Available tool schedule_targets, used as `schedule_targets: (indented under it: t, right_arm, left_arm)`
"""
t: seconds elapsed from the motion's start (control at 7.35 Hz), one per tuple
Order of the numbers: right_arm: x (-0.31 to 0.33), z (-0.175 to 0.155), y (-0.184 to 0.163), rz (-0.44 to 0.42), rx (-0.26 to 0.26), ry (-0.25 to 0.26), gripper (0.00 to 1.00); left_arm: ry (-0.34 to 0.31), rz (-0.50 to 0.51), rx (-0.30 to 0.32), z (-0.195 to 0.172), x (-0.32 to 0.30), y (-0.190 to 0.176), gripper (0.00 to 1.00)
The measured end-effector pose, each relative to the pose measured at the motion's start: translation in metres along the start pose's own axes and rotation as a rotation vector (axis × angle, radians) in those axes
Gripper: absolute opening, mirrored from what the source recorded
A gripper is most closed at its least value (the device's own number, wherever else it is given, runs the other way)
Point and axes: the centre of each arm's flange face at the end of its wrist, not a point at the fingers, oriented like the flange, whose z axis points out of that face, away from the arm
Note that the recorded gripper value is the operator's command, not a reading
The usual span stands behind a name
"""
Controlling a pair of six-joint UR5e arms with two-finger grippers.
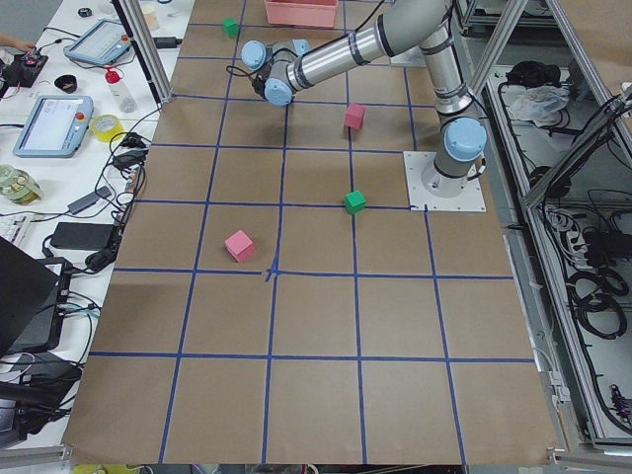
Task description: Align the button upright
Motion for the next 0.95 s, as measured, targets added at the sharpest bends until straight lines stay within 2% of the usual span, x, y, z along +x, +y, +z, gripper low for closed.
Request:
schedule_targets:
  t: [0.41, 0.54, 0.68, 0.95]
  right_arm:
    - [0.000, 0.000, 0.000, 0.000, -0.002, 0.000, 1.00]
    - [0.000, 0.001, 0.000, 0.000, -0.003, 0.001, 1.00]
    - [0.001, 0.000, 0.000, 0.000, -0.003, 0.003, 1.00]
    - [0.001, 0.000, 0.001, -0.001, -0.003, 0.010, 1.00]
  left_arm:
    - [0.003, -0.009, -0.004, 0.000, -0.002, -0.001, 1.00]
    - [-0.004, 0.012, 0.034, -0.012, -0.001, 0.004, 1.00]
    - [-0.033, 0.056, 0.107, -0.032, -0.002, 0.009, 1.00]
    - [-0.120, 0.207, 0.246, -0.100, -0.017, 0.020, 1.00]
